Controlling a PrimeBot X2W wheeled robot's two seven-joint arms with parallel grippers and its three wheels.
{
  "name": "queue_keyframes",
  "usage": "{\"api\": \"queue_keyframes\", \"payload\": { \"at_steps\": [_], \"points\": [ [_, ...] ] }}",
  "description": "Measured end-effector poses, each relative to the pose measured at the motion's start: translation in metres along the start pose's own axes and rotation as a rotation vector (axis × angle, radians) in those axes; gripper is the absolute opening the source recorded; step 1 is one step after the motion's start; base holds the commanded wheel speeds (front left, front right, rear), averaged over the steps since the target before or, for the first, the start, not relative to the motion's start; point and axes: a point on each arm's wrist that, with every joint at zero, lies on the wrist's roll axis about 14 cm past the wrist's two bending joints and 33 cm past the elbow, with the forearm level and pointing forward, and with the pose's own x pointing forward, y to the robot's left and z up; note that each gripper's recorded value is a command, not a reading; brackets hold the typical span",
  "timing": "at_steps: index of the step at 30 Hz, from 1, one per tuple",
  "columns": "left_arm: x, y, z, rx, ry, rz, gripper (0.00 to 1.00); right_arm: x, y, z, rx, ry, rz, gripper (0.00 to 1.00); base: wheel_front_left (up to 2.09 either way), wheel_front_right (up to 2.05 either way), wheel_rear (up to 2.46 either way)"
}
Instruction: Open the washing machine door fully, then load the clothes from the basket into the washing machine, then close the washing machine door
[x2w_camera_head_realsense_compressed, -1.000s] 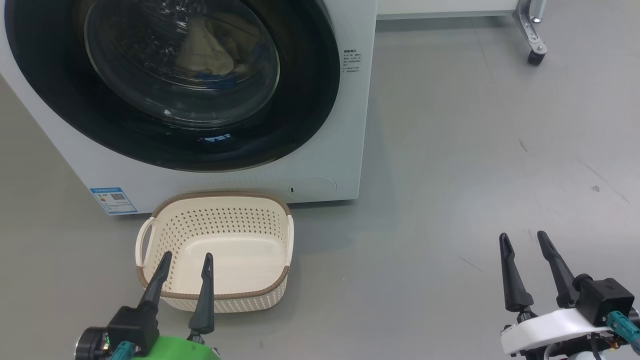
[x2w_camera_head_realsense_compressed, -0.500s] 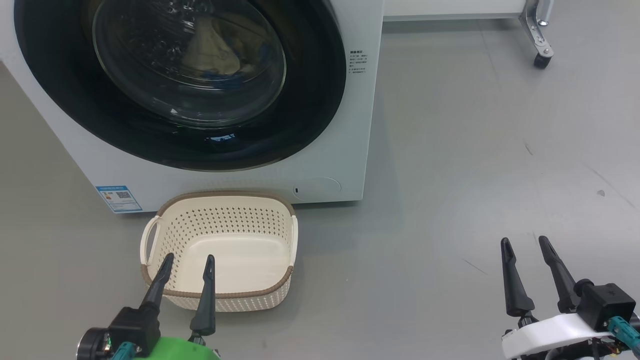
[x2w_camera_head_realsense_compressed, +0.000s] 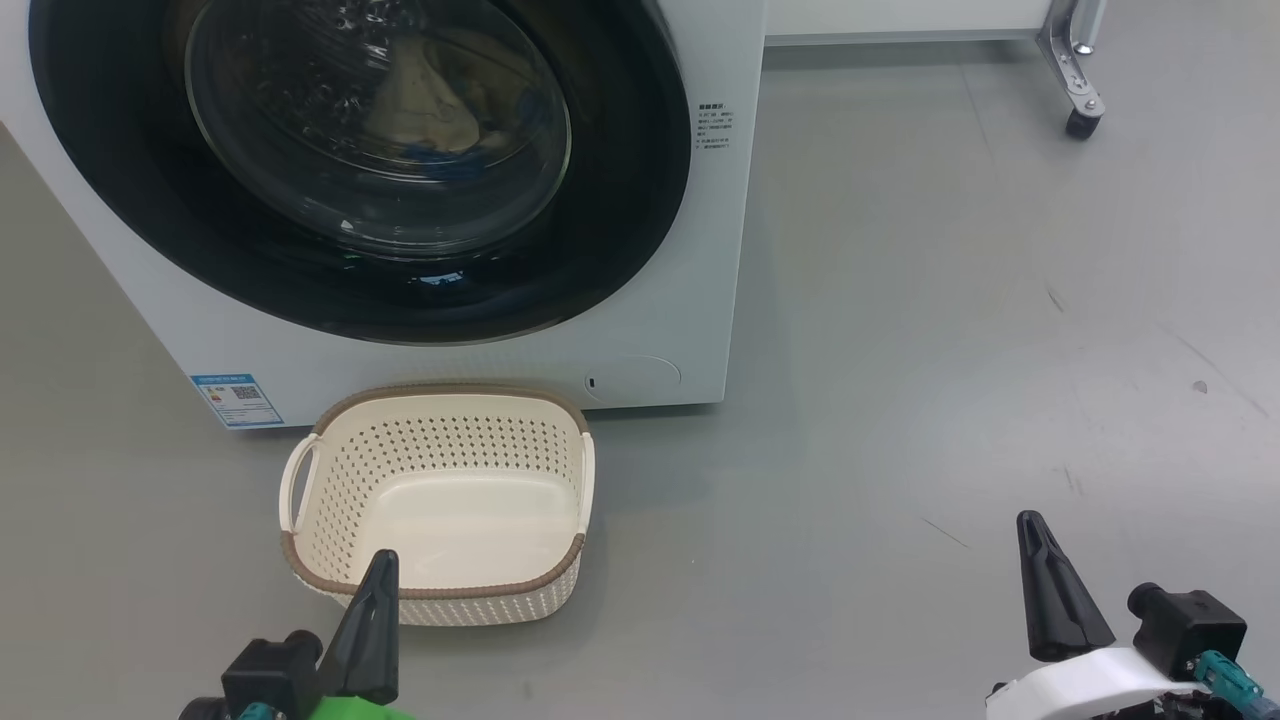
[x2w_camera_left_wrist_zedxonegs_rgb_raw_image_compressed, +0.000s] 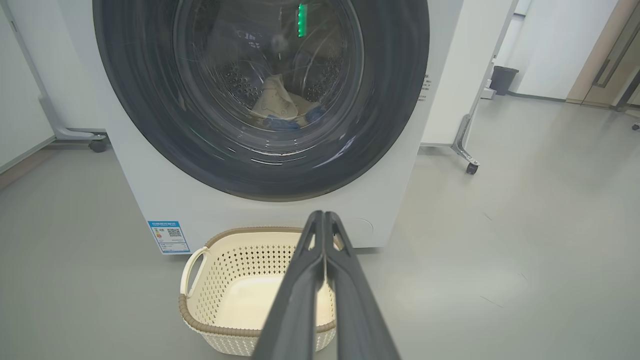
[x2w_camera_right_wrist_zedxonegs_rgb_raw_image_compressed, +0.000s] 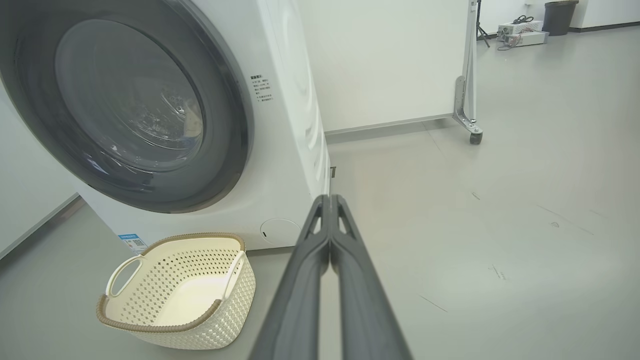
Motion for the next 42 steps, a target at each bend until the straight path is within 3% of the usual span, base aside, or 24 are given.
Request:
{"api": "queue_keyframes", "payload": {
  "at_steps": [42],
  "points": [
    [0.008, 0.027, -0.003, -0.556, 0.072, 0.103, 0.00, 0.007, -0.036, 0.006, 0.547, 0.010, -0.142, 0.00, 0.00, 0.00, 0.00]
  ]
}}
